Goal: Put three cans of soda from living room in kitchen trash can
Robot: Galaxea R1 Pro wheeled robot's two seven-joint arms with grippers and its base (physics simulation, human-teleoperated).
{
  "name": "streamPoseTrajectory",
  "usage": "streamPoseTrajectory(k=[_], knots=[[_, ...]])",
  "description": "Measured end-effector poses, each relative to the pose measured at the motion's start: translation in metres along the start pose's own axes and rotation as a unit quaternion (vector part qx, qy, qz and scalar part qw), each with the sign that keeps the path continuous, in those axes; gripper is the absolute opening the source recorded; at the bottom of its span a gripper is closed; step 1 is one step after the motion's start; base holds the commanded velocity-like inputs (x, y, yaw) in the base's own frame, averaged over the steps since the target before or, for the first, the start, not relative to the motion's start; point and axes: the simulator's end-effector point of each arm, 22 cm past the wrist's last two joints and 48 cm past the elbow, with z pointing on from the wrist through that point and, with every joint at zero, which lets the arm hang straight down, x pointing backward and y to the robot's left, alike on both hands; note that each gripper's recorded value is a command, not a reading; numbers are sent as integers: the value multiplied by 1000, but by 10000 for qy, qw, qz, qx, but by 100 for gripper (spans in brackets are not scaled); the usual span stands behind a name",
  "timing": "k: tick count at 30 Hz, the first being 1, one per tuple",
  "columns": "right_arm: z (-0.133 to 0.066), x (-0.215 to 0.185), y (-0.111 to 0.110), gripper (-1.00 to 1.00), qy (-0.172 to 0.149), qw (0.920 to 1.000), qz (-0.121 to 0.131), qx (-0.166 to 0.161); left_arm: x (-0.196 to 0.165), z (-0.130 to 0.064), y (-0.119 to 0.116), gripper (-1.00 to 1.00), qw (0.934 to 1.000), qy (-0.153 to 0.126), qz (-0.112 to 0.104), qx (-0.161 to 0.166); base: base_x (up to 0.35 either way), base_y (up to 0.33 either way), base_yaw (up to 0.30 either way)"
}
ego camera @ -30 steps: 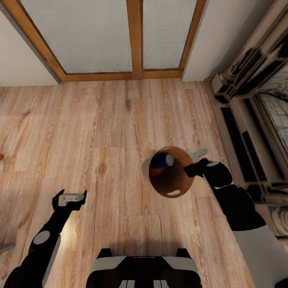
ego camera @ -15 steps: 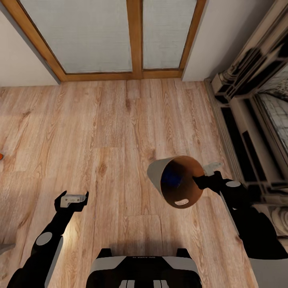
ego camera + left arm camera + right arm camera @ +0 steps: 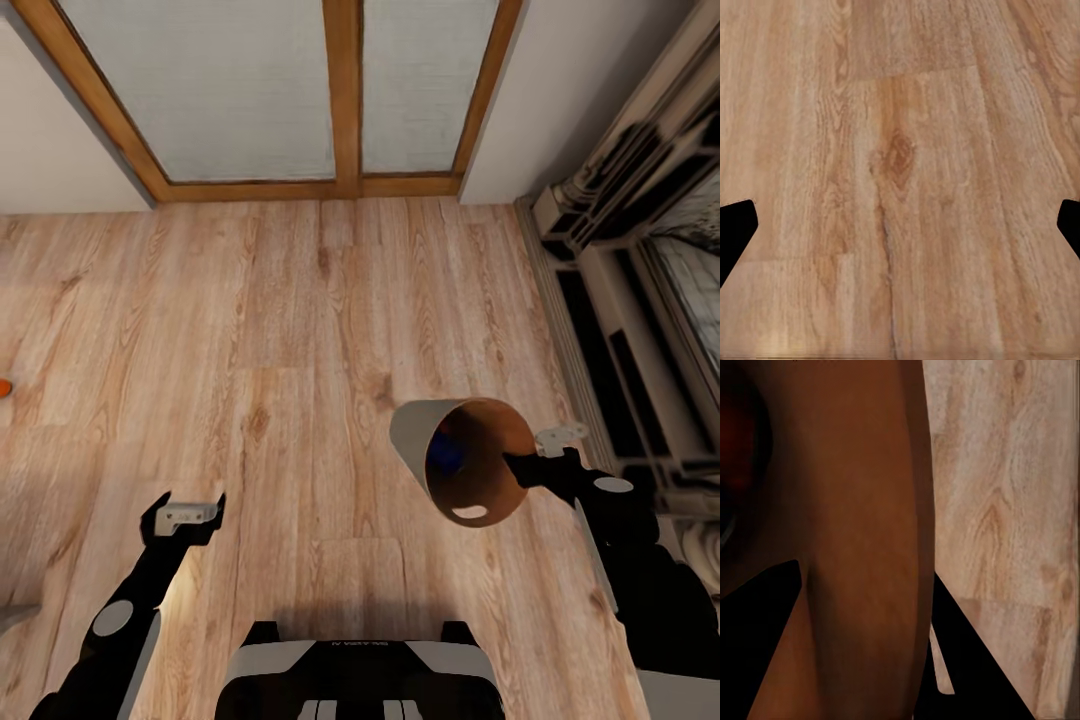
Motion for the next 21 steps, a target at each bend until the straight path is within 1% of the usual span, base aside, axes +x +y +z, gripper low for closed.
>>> streamPoseTrajectory(k=[2,3,5,7,9,11,13,15,17,21], knots=[[0,1,1,-100,-77,9999,121,-49,1,0,0,100,10000,9,8,-1,0,0,212],[-1,-1,3,-100,-189,9994,247,-126,2,0,0,100,10000,15,11,-4,0,0,229],[-2,1,5,-100,-305,9988,344,-187,5,-2,0,100,10000,41,9,-3,0,0,243],[-3,4,3,-100,-351,9988,322,-142,10,-5,-1,100,10000,94,6,7,0,0,250],[0,13,3,-100,-305,9988,357,-150,15,-8,-1,100,9999,142,8,18,0,0,255],[2,18,2,-100,-276,9990,337,-132,18,-10,-2,100,9998,174,10,25,0,0,256],[4,19,5,-100,-338,9987,335,-160,33,-20,-2,100,9995,314,19,33,0,0,257],[5,18,7,-100,-371,9986,322,-170,42,-26,-3,100,9992,397,32,38,0,0,258],[5,17,7,-100,-380,9987,308,-164,45,-28,-3,100,9991,419,32,39,0,0,258],[5,18,7,-100,-387,9986,307,-166,51,-31,-6,100,9988,477,-35,54,0,0,258]])
